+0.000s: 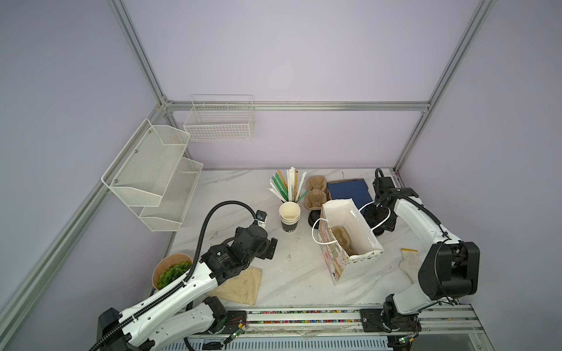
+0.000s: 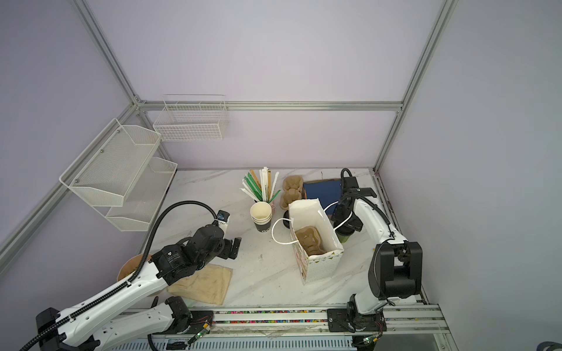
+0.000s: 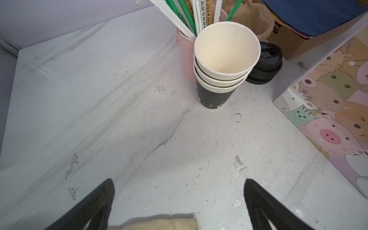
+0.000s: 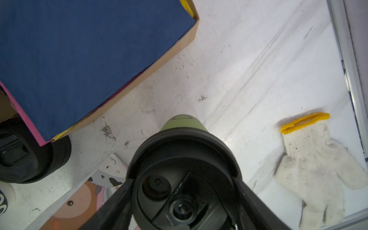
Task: Pack a coffee takeout order
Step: Pick up the coffee cup at the middle-right of the table.
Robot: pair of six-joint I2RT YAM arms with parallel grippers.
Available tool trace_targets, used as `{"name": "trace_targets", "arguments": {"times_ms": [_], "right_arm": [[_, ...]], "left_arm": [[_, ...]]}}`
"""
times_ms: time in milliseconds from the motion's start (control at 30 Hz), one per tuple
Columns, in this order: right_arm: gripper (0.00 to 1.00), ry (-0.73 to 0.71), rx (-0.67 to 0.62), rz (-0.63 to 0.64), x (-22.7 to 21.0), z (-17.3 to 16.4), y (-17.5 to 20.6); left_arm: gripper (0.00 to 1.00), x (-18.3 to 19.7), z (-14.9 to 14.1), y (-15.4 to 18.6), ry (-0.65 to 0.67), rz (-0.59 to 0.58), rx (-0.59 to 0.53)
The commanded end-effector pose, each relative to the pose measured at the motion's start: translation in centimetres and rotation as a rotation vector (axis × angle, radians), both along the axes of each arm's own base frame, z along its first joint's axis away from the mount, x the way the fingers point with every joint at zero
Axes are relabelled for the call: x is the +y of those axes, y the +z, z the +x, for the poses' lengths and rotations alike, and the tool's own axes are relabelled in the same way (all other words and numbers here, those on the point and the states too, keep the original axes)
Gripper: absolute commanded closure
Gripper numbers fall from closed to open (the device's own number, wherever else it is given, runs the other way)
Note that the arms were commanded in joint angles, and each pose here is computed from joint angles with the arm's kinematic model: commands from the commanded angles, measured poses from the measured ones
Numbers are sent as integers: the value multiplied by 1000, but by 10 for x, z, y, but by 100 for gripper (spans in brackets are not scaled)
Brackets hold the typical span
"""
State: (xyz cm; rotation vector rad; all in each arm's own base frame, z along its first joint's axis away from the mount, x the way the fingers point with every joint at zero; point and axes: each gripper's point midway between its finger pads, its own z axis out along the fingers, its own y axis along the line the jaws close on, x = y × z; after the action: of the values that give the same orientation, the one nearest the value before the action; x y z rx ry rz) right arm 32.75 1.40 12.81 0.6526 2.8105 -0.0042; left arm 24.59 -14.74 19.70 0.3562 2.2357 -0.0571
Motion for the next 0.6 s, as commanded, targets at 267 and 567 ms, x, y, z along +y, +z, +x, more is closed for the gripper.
{"name": "trace_targets", "arguments": {"times_ms": [267,567], "right_arm": [[27,15,59,6,4,-11,-17],[29,8,37,-10,0,-14,8]], "left_arm": [[0,-7,9,41,5,-83,-82],[0,-6,8,45,1,-101,-92]]}}
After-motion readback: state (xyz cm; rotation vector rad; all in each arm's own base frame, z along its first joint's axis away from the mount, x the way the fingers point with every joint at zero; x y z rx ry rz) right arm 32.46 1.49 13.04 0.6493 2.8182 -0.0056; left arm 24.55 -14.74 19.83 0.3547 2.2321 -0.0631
